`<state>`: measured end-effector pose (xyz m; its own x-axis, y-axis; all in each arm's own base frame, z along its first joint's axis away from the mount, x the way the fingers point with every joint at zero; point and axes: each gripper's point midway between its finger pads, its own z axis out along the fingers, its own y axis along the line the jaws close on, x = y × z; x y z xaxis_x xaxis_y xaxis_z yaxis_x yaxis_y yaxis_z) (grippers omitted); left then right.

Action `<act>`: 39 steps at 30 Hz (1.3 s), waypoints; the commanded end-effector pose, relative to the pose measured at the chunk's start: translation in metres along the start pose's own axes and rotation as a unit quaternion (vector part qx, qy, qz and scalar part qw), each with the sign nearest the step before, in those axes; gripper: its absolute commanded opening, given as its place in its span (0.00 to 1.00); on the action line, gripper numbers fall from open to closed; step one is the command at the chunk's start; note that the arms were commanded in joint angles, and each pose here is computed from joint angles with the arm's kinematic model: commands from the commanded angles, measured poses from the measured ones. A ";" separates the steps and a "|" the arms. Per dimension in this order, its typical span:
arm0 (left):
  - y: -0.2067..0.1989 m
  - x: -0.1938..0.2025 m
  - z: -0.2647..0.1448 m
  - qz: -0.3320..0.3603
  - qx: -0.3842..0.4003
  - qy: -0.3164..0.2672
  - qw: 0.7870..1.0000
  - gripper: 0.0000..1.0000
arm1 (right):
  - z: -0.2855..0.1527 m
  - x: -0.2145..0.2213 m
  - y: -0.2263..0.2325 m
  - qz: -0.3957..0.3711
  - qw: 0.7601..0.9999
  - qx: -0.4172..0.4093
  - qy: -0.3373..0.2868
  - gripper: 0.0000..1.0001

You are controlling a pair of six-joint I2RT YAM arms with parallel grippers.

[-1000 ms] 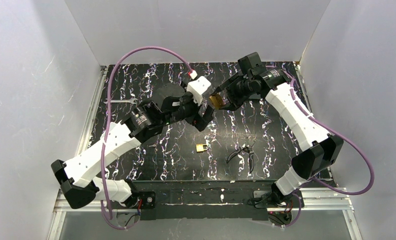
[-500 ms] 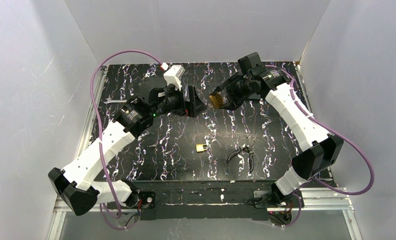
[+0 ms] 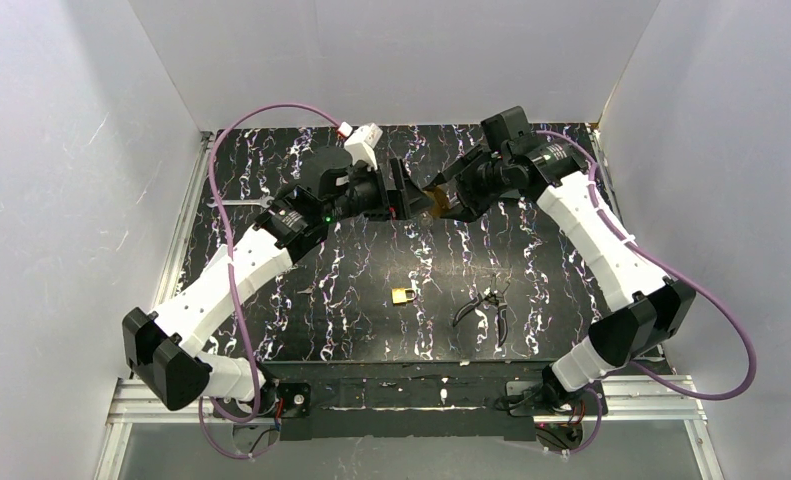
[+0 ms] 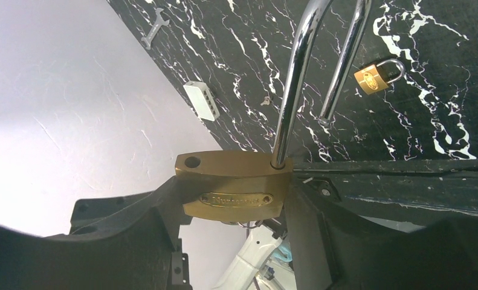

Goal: Unlock with the key

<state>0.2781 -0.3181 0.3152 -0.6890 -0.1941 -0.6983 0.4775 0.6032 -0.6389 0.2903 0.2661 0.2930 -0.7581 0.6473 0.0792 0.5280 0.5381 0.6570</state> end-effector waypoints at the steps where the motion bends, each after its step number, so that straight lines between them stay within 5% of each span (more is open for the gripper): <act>1: -0.012 -0.010 -0.002 0.002 0.024 -0.022 0.999 0.83 | -0.029 0.005 0.021 -0.012 0.998 -0.064 -0.011 0.01; 27: -0.002 -0.011 0.032 -0.043 0.022 -0.029 0.998 0.64 | -0.036 0.008 0.031 -0.023 0.996 -0.085 -0.007 0.01; 35: 0.003 -0.011 0.047 -0.075 0.020 -0.036 0.996 0.50 | -0.042 0.008 0.040 -0.020 0.994 -0.108 -0.010 0.01; 39: 0.003 -0.012 0.050 -0.082 0.019 -0.039 0.996 0.35 | -0.043 0.009 0.041 -0.019 0.994 -0.111 -0.009 0.01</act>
<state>0.3110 -0.3505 0.3004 -0.7290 -0.3129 -0.6088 0.3903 0.5406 -0.7453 0.2926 0.2667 0.3036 -0.7534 0.6544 0.0643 0.5025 0.5099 0.6982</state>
